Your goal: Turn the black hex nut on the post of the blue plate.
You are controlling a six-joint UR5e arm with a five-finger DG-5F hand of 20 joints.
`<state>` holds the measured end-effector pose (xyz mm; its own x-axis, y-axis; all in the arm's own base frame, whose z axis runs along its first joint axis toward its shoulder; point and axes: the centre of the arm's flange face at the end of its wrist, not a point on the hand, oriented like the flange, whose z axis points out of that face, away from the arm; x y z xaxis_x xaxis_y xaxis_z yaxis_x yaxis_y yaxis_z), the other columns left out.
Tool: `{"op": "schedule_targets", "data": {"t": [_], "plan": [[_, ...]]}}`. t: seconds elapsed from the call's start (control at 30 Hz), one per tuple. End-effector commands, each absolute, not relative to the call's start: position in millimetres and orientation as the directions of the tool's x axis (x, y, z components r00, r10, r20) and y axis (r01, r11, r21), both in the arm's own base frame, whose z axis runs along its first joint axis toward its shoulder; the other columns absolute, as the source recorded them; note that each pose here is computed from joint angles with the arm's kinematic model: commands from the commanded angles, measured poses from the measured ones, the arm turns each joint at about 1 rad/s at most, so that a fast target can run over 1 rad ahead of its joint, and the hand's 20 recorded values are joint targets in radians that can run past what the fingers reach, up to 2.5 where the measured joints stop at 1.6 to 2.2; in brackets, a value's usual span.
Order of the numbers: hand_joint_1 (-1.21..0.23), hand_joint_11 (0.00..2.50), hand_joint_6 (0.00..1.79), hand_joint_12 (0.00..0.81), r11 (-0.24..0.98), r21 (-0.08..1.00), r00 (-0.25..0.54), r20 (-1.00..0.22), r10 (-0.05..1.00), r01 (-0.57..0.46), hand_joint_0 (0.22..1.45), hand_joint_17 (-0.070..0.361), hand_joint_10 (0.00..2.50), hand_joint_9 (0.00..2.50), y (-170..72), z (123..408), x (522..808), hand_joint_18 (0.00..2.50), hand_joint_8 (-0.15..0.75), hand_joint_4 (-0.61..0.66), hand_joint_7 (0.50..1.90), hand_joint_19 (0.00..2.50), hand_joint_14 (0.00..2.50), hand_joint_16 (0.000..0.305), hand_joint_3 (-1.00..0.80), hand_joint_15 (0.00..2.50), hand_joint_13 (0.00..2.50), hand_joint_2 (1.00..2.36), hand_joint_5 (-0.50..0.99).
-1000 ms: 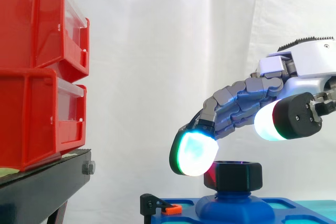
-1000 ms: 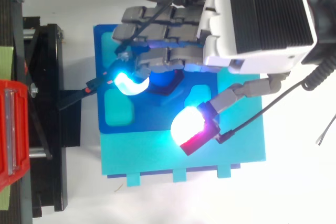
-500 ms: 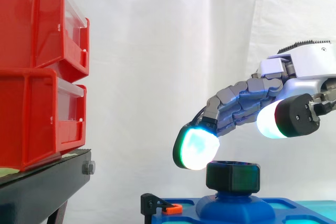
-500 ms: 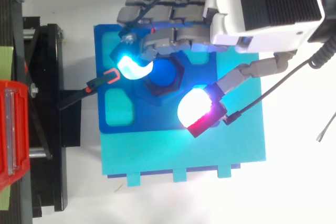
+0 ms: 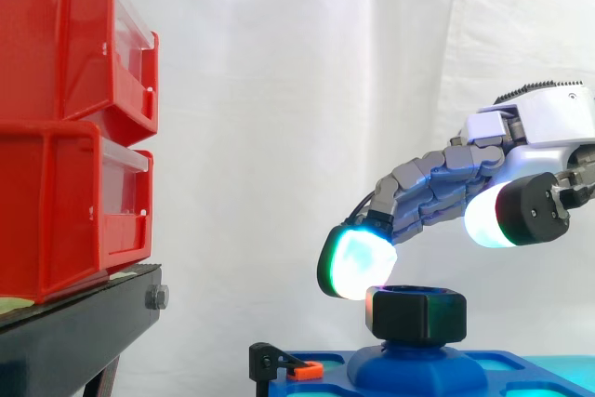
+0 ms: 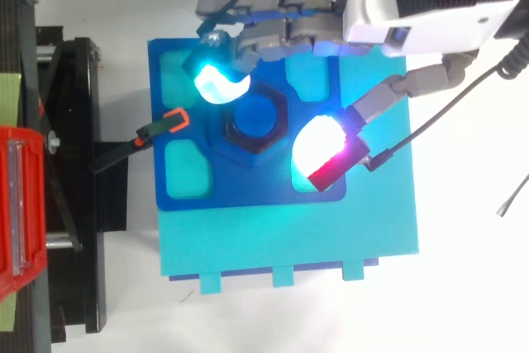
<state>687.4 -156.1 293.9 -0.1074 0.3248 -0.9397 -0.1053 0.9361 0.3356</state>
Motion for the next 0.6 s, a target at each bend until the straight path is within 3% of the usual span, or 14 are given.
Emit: {"op": "schedule_targets", "data": {"t": [0.0,0.33,0.57], "plan": [[-0.43,0.00,0.50,0.348,0.935,0.337,-0.109,-0.939,0.326,-0.107,0.49,0.119,0.00,0.30,-164,294,685,0.00,0.227,0.17,0.76,0.02,0.00,0.053,-0.50,0.00,0.15,1.00,-0.21],[-0.43,0.00,0.50,0.348,0.934,0.337,-0.106,-0.939,0.326,-0.115,0.49,0.119,0.00,0.30,-174,295,682,0.00,0.227,0.17,0.76,0.02,0.00,0.053,-0.50,0.00,0.15,1.00,-0.21],[-0.43,0.00,0.50,0.349,0.935,0.329,-0.075,-0.944,0.321,-0.131,0.49,0.120,0.00,0.30,-169,321,694,0.00,0.227,0.17,0.76,0.03,0.00,0.053,-0.50,0.00,0.16,1.00,-0.21]]}}
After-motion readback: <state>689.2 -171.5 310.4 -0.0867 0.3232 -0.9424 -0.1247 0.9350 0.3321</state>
